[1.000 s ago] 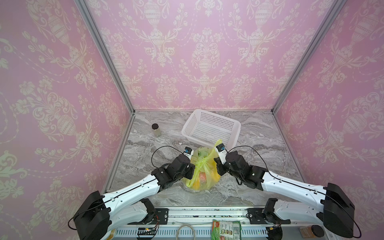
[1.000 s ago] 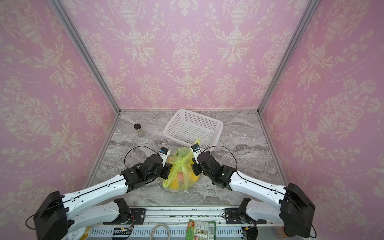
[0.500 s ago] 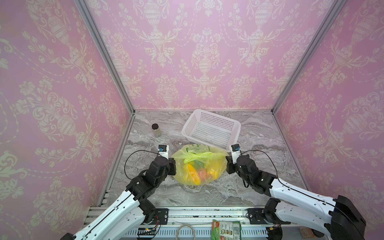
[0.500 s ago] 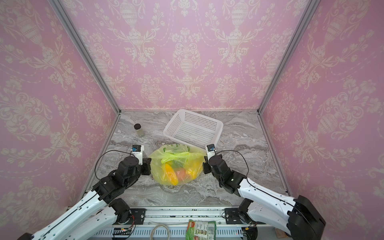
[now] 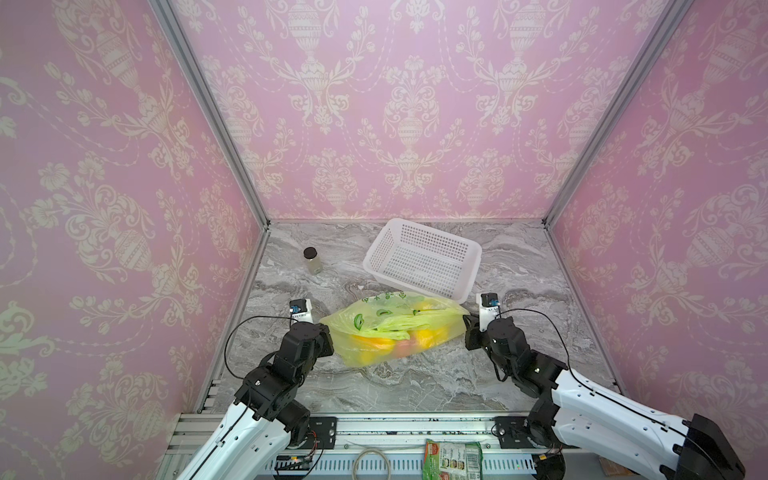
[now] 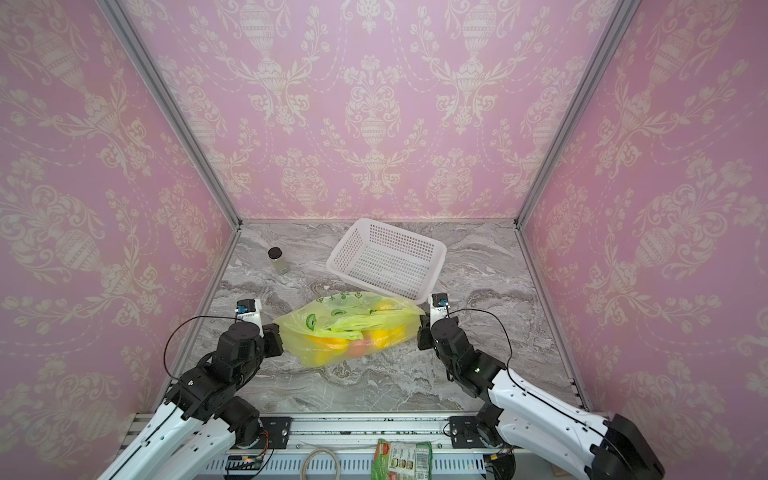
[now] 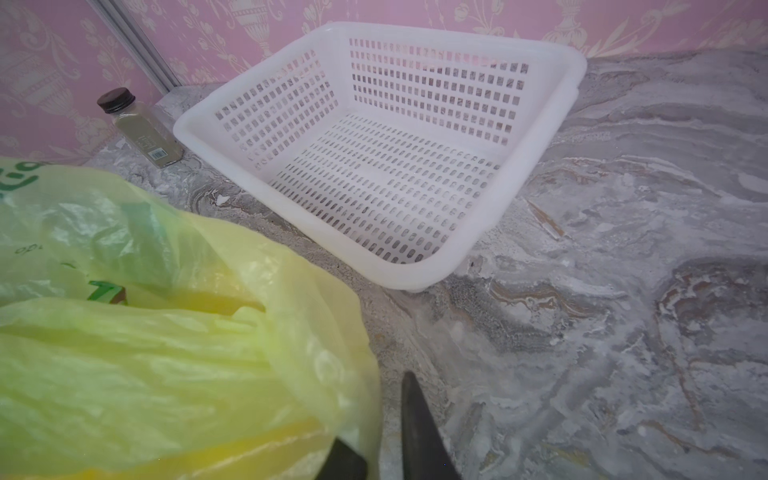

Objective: Untie the knot of the plastic bag and take out the fruit

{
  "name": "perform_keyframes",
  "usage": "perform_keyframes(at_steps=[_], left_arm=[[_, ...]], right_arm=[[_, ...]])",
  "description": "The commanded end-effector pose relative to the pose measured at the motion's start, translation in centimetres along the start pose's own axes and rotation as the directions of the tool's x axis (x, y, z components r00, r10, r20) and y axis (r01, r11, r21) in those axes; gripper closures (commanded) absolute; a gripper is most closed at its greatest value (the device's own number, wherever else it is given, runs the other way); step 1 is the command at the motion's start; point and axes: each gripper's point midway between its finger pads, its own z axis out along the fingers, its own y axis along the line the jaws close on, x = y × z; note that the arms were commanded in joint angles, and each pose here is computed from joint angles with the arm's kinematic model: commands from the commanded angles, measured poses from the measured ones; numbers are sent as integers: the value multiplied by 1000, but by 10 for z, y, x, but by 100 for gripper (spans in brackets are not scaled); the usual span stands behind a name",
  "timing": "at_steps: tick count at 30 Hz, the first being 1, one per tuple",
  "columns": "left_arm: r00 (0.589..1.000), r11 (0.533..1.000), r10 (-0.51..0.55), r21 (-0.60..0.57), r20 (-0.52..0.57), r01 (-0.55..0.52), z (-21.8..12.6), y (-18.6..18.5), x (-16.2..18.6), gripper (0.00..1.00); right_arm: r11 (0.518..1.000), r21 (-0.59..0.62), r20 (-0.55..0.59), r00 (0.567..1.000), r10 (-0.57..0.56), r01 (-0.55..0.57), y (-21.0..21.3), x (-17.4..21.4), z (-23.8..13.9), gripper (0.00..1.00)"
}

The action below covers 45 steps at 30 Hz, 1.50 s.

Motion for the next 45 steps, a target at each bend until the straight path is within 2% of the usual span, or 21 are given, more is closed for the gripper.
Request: perform_keyframes(at_steps=[1,4,6,9,13,18,25,27,29,31,32,34,36,38,39,42,45], left_arm=[[1000,999,2,42,-26,-1,6,-7,6,100],[999,995,12,100,-44,-7,10,-20,8,100],[998,994,21,110,-57,-14,12,-23,9,100],[997,994,26,108,-68,-18,16,-24,11,100],[998,994,27,109,-62,-20,15,-24,9,100],[998,994,27,104,-56,-21,14,-23,9,100],[998,994,28,110,-53,-22,13,-23,8,99],[998,993,27,114,-56,-21,12,-24,9,99],[998,993,25,118,-56,-18,13,-24,9,98],[998,993,27,118,-55,-20,13,-25,9,97],[998,993,27,112,-56,-20,12,-24,8,95],[998,995,31,94,-58,-25,11,-20,9,84],[998,996,31,82,-47,-27,8,-18,6,62],[999,995,28,92,-23,-26,2,-18,2,41],[1000,994,26,105,-6,-25,-2,-19,0,34],[998,983,36,180,46,-44,-14,-30,-6,25],[991,955,87,275,104,-113,-27,-52,-10,24]], right_arm=[[991,-117,39,998,-55,59,19,-13,-12,60],[976,-167,72,989,-131,142,37,-21,-25,39],[958,-204,89,978,-186,201,53,-24,-33,31],[929,-255,94,963,-253,269,75,-22,-38,24],[878,-311,75,930,-360,365,109,-11,-35,20],[800,-309,55,850,-524,514,147,11,-23,15],[749,-295,-19,780,-626,594,171,38,8,16],[758,-257,-31,779,-626,599,172,36,17,19],[772,-224,-34,786,-617,596,172,33,22,29],[792,-186,-26,803,-596,582,172,25,25,47],[805,-166,-17,815,-579,569,172,19,25,59],[837,-120,0,843,-538,534,167,9,25,78],[871,-77,26,874,-485,486,159,-2,22,90],[901,-79,49,905,-423,426,153,-10,17,96],[917,-94,57,922,-384,388,151,-14,14,99],[956,-134,63,965,-254,260,140,-24,9,100],[977,-156,65,989,-136,144,128,-37,6,100]])
